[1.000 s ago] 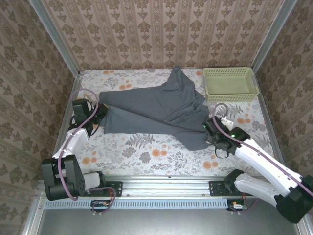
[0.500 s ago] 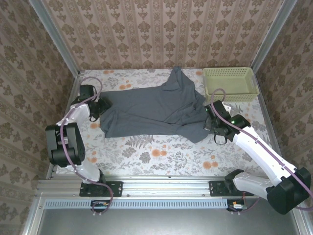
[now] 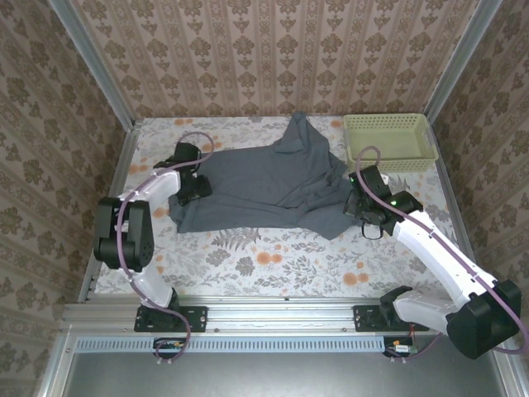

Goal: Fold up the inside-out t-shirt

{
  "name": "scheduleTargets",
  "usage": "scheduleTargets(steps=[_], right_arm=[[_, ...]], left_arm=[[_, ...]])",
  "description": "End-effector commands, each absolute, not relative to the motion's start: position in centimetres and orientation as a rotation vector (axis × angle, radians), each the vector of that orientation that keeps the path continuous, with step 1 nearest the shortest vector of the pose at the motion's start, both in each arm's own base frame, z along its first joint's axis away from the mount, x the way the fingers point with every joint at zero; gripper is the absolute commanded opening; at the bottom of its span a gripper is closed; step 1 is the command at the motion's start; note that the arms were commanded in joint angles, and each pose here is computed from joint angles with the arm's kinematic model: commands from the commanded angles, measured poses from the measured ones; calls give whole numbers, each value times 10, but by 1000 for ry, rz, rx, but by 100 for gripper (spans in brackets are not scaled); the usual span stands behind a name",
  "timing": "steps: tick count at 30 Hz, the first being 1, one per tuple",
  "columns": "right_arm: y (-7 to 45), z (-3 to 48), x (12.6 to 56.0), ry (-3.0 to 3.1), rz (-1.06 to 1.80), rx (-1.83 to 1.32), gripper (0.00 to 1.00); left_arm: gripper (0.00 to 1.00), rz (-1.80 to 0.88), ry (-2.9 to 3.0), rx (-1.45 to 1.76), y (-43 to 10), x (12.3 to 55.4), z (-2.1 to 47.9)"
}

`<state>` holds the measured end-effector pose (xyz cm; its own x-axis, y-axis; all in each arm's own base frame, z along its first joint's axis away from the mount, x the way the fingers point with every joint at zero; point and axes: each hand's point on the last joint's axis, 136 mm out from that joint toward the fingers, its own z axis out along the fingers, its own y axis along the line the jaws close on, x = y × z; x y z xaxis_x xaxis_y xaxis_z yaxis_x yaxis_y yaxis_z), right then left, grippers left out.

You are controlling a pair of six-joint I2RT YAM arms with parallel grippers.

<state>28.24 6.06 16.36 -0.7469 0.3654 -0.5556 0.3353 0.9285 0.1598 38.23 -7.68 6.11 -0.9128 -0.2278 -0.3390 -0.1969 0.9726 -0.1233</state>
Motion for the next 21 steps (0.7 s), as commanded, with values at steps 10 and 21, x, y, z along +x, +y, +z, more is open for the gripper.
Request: scheduleTargets(steps=[10,21], right_arm=[[47,165,276,2467,53,506,0],[37,192,276,2422,32,501,0]], left_arm=[[24,96,2795,-337,-49,388,53],[0,-22,2733,-400,-48,386,77]])
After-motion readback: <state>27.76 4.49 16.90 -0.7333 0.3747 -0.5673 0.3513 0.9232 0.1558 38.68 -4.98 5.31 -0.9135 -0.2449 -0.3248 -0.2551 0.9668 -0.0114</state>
